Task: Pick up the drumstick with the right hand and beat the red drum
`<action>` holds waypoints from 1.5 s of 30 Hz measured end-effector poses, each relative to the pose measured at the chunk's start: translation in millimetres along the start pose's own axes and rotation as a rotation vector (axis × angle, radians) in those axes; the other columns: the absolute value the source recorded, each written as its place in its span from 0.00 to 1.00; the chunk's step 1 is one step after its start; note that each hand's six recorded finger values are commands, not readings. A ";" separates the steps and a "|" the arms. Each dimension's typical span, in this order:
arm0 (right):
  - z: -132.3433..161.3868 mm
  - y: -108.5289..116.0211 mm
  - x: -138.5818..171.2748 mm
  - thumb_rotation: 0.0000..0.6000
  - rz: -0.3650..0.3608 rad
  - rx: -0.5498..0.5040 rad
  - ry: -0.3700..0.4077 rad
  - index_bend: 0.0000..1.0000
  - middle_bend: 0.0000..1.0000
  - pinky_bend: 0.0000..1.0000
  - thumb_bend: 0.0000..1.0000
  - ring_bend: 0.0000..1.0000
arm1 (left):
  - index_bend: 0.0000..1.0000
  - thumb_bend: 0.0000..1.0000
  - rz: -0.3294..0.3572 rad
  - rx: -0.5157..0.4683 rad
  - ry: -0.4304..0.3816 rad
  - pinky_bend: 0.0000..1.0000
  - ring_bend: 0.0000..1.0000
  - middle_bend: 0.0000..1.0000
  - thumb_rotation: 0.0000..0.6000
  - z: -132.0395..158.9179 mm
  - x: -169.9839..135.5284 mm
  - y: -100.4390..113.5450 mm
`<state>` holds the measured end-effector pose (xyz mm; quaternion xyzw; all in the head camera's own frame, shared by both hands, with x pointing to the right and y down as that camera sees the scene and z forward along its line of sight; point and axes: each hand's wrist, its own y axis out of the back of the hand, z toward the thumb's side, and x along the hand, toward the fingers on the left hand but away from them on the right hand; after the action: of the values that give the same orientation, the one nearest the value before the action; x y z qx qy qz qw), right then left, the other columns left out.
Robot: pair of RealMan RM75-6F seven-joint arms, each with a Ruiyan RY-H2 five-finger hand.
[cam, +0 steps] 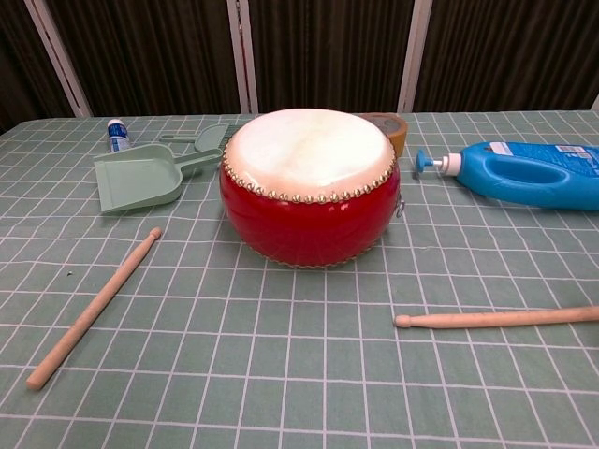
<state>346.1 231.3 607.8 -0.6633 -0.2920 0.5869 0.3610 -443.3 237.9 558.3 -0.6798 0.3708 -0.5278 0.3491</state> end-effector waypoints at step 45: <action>46.6 -70.7 -56.3 1.00 0.098 0.044 -0.031 0.51 1.00 0.94 0.35 1.00 | 0.00 0.00 -0.010 -0.010 0.002 0.00 0.00 0.00 1.00 -0.5 0.9 -1.1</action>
<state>294.7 232.3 695.5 -0.6596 -0.2519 0.6203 0.3416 -443.5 237.6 559.7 -0.6829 0.3703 -0.5284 0.3425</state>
